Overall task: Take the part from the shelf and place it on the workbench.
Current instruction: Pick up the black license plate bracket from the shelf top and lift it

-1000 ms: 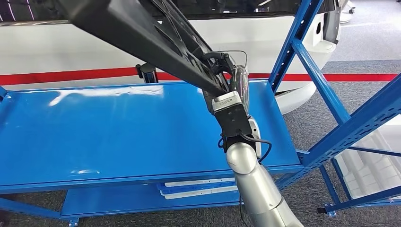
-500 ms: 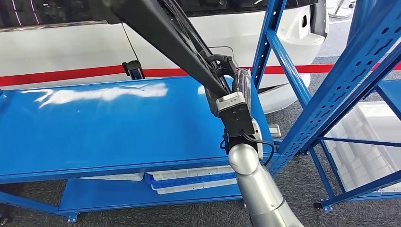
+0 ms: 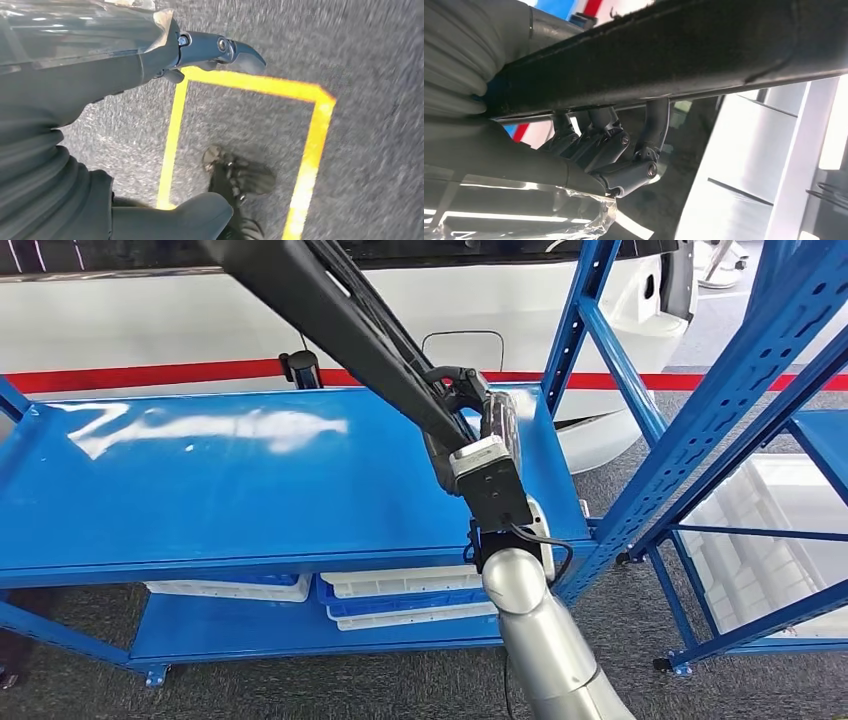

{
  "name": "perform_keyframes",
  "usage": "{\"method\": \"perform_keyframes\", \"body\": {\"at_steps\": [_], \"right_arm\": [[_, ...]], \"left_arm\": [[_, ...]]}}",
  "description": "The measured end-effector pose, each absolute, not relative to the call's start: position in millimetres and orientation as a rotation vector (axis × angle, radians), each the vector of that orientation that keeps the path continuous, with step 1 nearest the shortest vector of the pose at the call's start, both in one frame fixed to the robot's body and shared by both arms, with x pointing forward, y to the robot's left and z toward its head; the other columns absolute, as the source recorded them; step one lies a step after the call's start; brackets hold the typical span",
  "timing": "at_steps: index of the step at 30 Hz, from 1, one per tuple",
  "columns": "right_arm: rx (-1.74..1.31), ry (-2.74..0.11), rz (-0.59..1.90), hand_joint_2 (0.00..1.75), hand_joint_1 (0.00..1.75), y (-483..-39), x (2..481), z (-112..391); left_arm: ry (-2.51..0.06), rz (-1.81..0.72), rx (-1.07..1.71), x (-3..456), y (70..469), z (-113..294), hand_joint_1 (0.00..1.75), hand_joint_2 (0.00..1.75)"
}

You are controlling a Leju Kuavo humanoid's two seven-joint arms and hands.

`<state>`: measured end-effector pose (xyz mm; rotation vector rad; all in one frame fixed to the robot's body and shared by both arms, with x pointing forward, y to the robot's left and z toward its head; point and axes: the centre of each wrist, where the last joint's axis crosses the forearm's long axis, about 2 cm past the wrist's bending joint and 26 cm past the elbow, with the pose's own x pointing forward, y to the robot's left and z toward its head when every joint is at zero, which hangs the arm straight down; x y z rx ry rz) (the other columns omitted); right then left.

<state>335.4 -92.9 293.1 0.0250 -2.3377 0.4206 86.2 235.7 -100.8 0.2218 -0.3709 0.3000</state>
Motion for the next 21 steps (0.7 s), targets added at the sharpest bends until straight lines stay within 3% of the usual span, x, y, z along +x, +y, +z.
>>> {"method": "perform_keyframes", "body": {"at_steps": [21], "right_arm": [[0.001,-2.273,0.442,1.75,1.75,-96.4,343.0,276.5]], "left_arm": [[-0.394,0.331,0.21,84.3,235.7,-101.3,0.0,1.75]]}}
